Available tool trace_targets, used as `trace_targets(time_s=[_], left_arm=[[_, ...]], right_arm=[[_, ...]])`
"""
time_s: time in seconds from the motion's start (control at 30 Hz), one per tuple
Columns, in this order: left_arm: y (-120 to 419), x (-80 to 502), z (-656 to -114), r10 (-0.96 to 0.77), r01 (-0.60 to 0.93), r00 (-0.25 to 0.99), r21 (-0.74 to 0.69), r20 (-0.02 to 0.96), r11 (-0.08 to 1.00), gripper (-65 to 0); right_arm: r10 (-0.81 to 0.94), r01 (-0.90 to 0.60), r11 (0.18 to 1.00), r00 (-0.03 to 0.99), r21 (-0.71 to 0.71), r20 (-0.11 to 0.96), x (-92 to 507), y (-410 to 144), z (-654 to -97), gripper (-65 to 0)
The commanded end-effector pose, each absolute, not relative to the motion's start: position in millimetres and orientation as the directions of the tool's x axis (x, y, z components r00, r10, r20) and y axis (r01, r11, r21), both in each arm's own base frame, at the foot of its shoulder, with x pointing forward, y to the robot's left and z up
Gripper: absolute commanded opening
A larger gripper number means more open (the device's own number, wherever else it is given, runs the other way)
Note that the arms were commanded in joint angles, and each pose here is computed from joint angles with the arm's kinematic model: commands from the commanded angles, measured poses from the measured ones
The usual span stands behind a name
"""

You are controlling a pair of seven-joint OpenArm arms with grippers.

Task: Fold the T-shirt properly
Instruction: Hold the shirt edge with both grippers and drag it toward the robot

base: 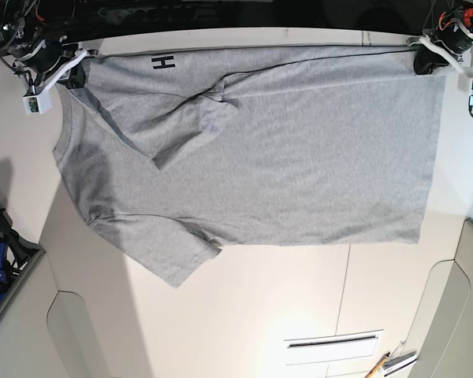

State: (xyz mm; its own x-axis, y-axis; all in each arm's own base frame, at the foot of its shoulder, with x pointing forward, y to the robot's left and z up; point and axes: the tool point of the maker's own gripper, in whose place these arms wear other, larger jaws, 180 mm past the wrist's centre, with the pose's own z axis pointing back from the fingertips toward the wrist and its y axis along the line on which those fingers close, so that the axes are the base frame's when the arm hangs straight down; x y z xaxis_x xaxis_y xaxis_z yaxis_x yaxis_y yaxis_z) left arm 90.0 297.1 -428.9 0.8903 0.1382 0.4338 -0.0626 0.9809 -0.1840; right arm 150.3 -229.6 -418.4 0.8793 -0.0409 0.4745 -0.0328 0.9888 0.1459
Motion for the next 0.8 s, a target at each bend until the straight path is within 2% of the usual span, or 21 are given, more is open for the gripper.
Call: trace_targets(time_s=[0.0, 0.23, 0.53, 0.67, 0.73, 0.77], left_arm=[[307, 49, -443, 0.103, -0.074, 0.955, -0.114, 0.277, 0.991, -65.0], [320, 66, -429, 0.106, -0.079, 0.931, -0.091, 0.349, 0.993, -65.0], [345, 125, -365, 0.094, -0.087, 0.814, -0.040, 0.574, 0.995, -65.0], [342, 136, -345, 0.069, -0.054, 0.775, -0.043, 0.628, 0.998, -64.5], [338, 139, -340, 0.055, -0.036, 0.767, -0.043, 0.639, 0.998, -52.3], [336, 140, -339, 0.041, -0.018, 0.765, -0.043, 0.643, 0.999, -45.4]], right_arm=[[-0.027, -0.037, 0.992, 0.874, 0.121, 0.486, 153, -236, -413, -65.0], [-0.028, -0.040, 0.991, 0.866, 0.126, 0.499, 157, -234, -410, -65.0], [0.056, -0.120, 0.991, 0.759, 0.055, 0.648, 192, -222, -352, -65.0], [0.116, -0.144, 0.989, 0.678, -0.024, 0.725, 211, -218, -315, -65.0], [0.119, -0.111, 0.992, 0.625, -0.062, 0.772, 227, -222, -295, -65.0], [0.125, -0.095, 0.992, 0.592, -0.086, 0.796, 237, -225, -286, -59.2]])
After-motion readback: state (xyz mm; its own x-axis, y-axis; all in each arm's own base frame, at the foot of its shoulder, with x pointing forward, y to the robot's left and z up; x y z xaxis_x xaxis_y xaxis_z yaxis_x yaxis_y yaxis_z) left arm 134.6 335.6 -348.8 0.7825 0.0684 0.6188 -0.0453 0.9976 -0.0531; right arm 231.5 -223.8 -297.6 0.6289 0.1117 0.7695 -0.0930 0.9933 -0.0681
